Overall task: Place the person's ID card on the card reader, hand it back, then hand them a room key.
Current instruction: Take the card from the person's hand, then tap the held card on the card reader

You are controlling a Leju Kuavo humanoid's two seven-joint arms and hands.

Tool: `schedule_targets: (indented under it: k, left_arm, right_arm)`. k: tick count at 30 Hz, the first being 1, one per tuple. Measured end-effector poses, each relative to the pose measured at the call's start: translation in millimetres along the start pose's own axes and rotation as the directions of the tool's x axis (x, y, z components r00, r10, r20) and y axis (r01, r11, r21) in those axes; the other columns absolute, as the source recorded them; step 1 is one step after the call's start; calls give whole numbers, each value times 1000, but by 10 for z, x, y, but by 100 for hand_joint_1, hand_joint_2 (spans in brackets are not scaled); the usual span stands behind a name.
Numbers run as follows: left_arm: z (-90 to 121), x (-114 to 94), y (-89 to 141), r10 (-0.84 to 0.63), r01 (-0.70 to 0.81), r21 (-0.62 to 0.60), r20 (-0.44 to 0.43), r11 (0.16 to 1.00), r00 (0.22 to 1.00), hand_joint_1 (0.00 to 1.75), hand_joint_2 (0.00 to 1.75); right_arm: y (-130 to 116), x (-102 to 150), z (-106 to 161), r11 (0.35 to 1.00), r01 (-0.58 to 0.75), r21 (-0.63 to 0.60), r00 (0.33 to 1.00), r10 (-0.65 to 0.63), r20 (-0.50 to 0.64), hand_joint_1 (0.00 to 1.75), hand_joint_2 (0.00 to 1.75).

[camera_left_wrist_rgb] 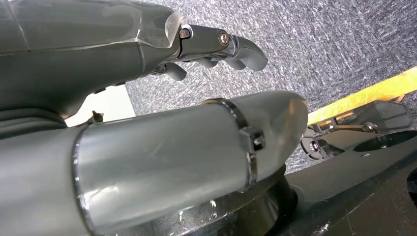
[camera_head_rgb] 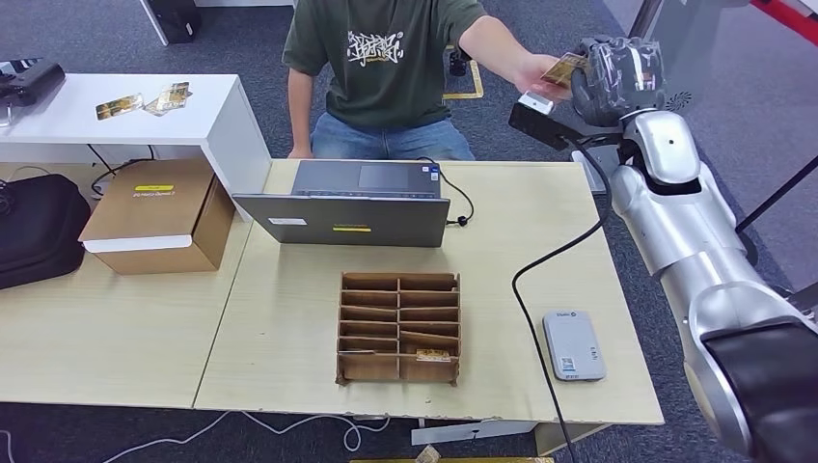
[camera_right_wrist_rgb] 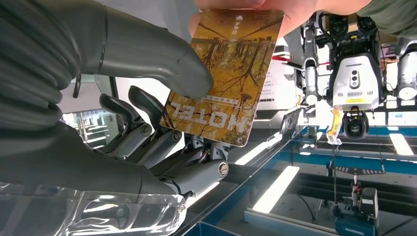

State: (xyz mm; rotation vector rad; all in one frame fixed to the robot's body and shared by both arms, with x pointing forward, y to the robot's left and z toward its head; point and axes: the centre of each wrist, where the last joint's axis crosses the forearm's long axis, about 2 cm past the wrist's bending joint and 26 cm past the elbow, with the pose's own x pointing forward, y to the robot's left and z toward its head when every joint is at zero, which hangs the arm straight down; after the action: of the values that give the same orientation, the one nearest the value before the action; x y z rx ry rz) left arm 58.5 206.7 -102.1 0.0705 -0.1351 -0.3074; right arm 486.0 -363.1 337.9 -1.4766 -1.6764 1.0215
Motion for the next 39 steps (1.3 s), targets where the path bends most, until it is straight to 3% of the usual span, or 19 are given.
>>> schedule_targets:
  k: [6, 10, 12, 15, 18, 32, 39]
  left_arm:
    - [0, -1, 0, 3, -3, -1, 0, 1000, 1000, 0, 0]
    - [0, -3, 2, 10, -10, 0, 1, 1000, 1000, 0, 0]
    - [-1, -5, 3, 18, -18, 3, 1, 1000, 1000, 0, 0]
    - [-2, -11, 7, 31, -31, 7, -1, 1000, 1000, 0, 0]
    - [-3, -18, 10, 40, -40, 12, -3, 999, 999, 0, 0]
    - [-2, -23, 11, 40, -40, 27, -2, 999, 999, 0, 0]
    - [-2, -29, 10, 51, -50, 37, -5, 998, 999, 0, 0]
  right_arm:
    - [8, 2, 3, 1000, 18, 16, 1000, -18, -2, 175, 175]
    - [34, 15, 4, 977, 198, 79, 980, -196, -33, 175, 175]
    - [41, 18, -3, 924, 364, 117, 931, -356, -81, 175, 175]
    - [29, 3, -19, 771, 622, 137, 781, -599, -179, 175, 175]
    - [2, -37, -28, 665, 739, 109, 669, -705, -237, 175, 175]
    - [2, -92, -17, 453, 889, 67, 442, -810, -385, 175, 175]
    - [-11, -132, -44, 400, 916, 44, 381, -827, -413, 175, 175]
